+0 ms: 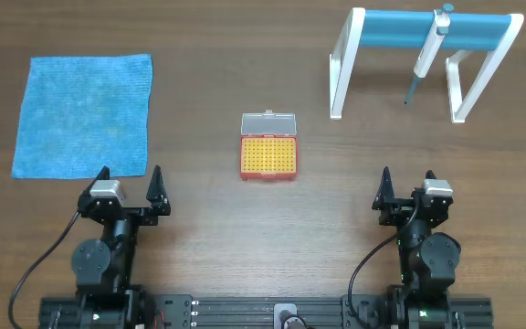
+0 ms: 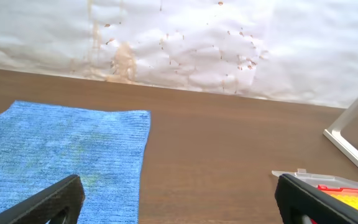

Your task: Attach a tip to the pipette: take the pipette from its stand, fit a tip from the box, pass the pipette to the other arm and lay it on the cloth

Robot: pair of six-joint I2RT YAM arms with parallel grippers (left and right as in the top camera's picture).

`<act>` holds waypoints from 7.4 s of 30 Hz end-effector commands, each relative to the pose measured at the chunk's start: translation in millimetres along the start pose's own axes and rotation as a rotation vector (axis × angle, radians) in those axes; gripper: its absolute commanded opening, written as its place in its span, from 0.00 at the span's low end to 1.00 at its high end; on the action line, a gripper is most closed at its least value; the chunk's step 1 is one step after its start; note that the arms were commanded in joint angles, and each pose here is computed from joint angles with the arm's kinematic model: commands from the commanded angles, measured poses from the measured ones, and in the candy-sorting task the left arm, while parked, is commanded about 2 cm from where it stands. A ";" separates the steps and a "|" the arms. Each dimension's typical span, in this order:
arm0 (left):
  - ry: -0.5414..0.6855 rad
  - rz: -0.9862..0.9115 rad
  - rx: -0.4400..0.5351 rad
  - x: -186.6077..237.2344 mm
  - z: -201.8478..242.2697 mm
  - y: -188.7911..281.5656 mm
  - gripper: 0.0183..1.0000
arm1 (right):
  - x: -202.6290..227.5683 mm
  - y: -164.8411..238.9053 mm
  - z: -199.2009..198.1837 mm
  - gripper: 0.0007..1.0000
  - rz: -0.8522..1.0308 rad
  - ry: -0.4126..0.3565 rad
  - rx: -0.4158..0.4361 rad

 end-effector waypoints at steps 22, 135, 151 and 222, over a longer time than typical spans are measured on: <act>-0.002 0.001 0.015 0.9 -1.9 0.3 1.00 | -10.1 3.9 2.6 0.82 -0.065 0.218 -0.007; -0.002 0.001 0.015 0.9 -1.9 0.3 1.00 | -111.5 -215.9 -35.6 0.07 -0.109 0.091 0.084; -0.002 0.001 0.015 0.9 -1.9 0.3 1.00 | -145.4 -190.4 25.2 0.07 -0.143 0.027 -0.139; -0.002 0.001 0.015 0.9 -1.9 0.3 1.00 | -44.0 -80.9 235.8 0.07 -0.229 0.051 -0.615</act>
Point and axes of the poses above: each gripper's point midway between its finger pads, its own y axis back along the fingers, its own z axis along the line the jaws close on, x = y × z, the point moved 3 cm from there along y, back along the fingers, and after that the axes turned 6 degrees about y, right-handed, at the moved point
